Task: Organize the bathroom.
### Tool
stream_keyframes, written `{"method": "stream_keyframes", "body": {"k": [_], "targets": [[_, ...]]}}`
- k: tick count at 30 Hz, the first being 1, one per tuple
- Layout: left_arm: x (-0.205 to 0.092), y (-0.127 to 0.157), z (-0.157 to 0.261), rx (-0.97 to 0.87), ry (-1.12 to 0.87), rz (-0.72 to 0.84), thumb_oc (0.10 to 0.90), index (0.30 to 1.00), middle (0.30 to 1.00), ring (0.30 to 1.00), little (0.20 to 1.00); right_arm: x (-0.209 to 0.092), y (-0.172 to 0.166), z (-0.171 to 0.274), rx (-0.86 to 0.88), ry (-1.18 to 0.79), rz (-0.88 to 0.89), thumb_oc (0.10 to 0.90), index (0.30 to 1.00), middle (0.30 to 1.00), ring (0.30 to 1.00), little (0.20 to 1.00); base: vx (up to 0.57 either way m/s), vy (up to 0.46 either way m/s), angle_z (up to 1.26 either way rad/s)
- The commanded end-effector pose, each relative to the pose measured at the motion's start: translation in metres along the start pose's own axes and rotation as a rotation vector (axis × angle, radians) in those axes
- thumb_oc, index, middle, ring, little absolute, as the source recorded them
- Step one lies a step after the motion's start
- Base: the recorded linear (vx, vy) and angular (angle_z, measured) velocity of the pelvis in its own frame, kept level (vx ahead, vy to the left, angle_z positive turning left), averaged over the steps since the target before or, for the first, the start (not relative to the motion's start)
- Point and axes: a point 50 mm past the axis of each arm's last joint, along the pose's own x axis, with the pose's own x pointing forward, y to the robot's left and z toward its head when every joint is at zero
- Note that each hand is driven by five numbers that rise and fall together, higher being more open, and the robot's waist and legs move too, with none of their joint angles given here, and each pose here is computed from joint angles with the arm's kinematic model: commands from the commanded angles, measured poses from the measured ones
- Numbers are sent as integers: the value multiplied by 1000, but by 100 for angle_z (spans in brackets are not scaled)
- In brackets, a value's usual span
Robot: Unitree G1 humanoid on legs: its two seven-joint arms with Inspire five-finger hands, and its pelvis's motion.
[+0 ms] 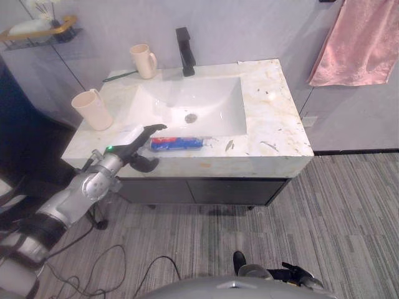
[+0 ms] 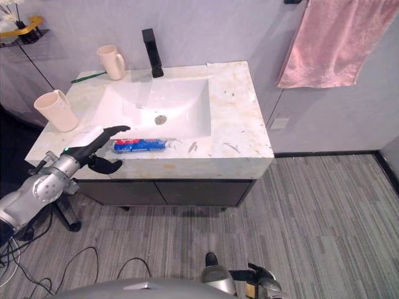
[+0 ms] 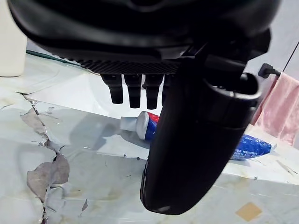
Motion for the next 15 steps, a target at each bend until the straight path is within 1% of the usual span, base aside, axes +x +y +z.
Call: {"method": "stream_keyframes", "body": {"k": [1, 9, 15], "targets": [[8, 96, 24, -1, -172, 398, 800, 900, 900, 900, 900, 1, -11, 13, 7, -33, -35, 800, 900, 900, 900, 900, 0, 0, 0], [1, 106, 28, -16, -200, 455, 800, 900, 900, 900, 900, 1, -14, 11, 0, -26, -43, 800, 900, 900, 900, 900, 0, 0, 0], [-2, 109, 27, 35, -183, 439, 800, 900, 900, 900, 900, 1, -17, 11, 2, -21, -51, 800, 900, 900, 900, 900, 0, 0, 0]]}}
